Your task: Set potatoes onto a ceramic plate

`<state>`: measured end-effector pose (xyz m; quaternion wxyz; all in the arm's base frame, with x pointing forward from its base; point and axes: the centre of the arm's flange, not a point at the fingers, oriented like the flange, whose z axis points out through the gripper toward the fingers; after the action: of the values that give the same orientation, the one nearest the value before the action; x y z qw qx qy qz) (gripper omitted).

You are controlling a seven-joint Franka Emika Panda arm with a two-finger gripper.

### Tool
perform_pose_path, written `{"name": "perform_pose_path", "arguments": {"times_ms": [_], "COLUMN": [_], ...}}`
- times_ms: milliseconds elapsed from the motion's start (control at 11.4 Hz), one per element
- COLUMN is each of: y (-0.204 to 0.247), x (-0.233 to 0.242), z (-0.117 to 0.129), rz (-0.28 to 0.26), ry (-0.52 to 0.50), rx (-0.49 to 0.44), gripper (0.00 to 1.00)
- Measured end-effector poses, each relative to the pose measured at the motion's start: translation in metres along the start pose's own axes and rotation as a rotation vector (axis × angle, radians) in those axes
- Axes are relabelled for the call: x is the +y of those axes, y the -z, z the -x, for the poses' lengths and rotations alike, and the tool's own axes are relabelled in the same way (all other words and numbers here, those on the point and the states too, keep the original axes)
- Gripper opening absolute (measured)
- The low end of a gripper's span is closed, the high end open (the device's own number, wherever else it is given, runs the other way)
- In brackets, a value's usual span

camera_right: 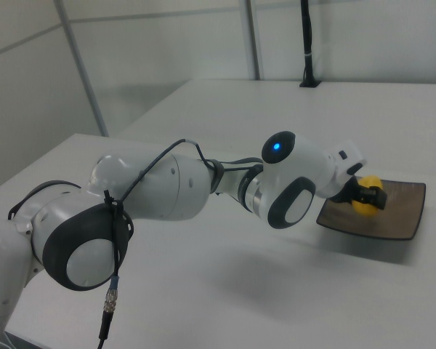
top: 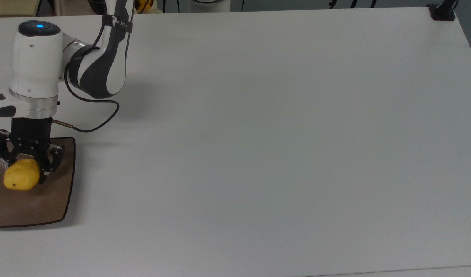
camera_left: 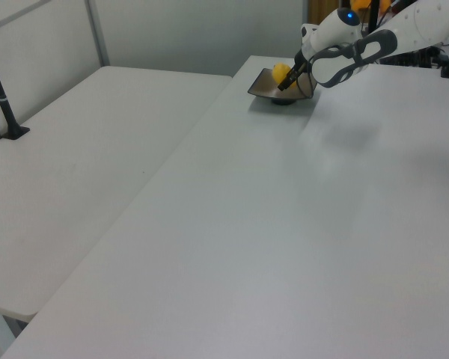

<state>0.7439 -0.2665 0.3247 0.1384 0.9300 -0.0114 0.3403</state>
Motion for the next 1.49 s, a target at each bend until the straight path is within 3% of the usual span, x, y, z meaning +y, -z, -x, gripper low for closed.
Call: {"name": "perform_pose_path", "arguments": {"times_ms": [175, 262, 612, 961, 1485], "y": [-0.001, -0.001, 0.012, 0.069, 0.208], "x": [0.0, 0.0, 0.005, 0.015, 0.01], "z": [0.001, 0.001, -0.015, -0.052, -0.102], "rz": [0.0, 0.0, 0.011, 0.01, -0.145], "ry": [0.0, 0.001, -0.001, -0.007, -0.004], "rx": [0.0, 0.0, 0.037, 0.074, -0.184], "gripper": [0.96, 1.0, 1.0, 1.0, 1.0]}}
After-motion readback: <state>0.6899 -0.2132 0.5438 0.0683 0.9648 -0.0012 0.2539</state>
